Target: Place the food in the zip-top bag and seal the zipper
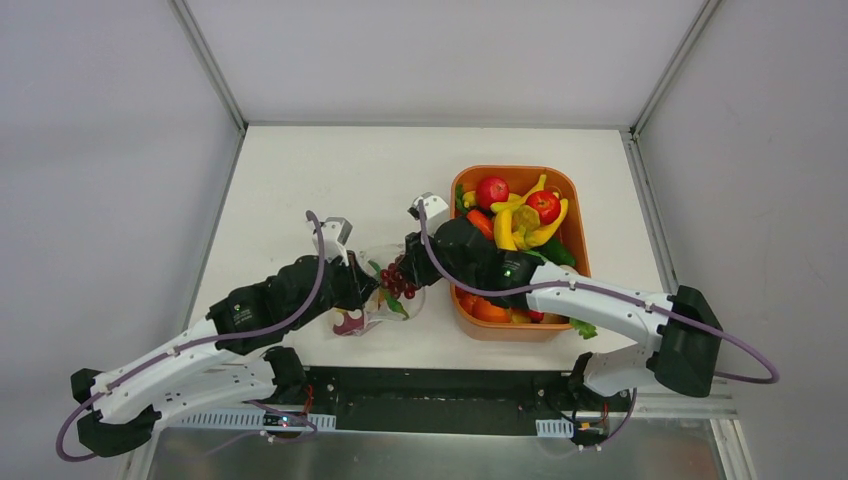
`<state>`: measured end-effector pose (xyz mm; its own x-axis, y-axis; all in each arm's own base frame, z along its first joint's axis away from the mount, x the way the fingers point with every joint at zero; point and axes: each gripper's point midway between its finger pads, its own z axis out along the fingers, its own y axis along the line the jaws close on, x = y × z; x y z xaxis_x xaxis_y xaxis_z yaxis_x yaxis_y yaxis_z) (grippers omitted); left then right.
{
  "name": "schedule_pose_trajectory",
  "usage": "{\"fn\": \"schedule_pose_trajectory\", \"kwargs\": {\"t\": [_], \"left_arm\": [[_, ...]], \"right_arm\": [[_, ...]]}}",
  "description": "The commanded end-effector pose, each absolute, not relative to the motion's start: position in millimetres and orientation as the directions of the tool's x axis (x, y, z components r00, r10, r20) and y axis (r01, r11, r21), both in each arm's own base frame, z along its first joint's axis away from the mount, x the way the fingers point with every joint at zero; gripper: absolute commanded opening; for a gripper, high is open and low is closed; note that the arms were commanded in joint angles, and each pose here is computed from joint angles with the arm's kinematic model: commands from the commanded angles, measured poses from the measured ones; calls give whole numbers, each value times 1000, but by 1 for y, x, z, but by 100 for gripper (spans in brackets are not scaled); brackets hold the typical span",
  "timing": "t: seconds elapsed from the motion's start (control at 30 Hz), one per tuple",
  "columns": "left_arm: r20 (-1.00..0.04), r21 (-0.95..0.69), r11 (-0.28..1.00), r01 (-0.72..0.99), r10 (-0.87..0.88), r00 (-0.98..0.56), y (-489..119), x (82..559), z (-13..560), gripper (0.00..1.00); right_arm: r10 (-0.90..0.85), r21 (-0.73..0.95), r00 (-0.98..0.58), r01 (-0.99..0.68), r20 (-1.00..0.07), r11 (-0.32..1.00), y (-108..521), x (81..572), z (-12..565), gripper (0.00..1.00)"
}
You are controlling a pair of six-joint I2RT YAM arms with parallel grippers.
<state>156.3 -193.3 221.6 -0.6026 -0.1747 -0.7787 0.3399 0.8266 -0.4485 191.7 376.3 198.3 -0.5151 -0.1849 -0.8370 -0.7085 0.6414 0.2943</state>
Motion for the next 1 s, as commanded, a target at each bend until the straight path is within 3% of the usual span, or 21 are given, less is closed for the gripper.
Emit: {"fn": "schedule_pose_trajectory", "kwargs": {"t": [0.0, 0.1, 0.3, 0.4, 0.53, 0.67, 0.7, 0.8, 0.87, 0.97], "left_arm": [[-792, -397, 871, 291, -164, -588, -177, 159, 230, 1], [-788, -395, 873, 286, -162, -594, -175, 158, 230, 3], [-778, -374, 885, 277, -137, -613, -172, 155, 235, 4], [-775, -362, 889, 281, -120, -620, -173, 155, 241, 4], [-785, -351, 895, 275, -121, -607, -168, 156, 253, 4], [-801, -322, 915, 243, -127, -585, -156, 160, 257, 5], [-803, -311, 921, 233, -124, -583, -153, 160, 255, 5], [-805, -274, 939, 209, -104, -584, -145, 161, 249, 5], [-805, -260, 945, 200, -98, -585, -143, 162, 244, 5], [-804, -267, 942, 201, -103, -585, -146, 163, 239, 5]], "right_arm": [[-25, 380, -511, -669, -859, 639, 388, 202, 243, 27], [45, 381, -494, -608, -869, 697, 385, 213, 247, 17], [161, 362, -356, -621, -921, 695, 388, 206, 264, 17], [56, 186, -226, -610, -973, 770, 394, 206, 256, 18], [-103, -13, -133, -549, -986, 836, 397, 214, 234, 28], [-145, -2, -179, -620, -973, 784, 408, 198, 238, 50], [-116, 30, -193, -623, -974, 782, 406, 196, 244, 52], [-10, 174, -248, -706, -969, 687, 397, 180, 272, 76], [38, 315, -356, -767, -934, 559, 393, 169, 285, 80], [111, 445, -461, -723, -881, 528, 377, 177, 295, 80]]}}
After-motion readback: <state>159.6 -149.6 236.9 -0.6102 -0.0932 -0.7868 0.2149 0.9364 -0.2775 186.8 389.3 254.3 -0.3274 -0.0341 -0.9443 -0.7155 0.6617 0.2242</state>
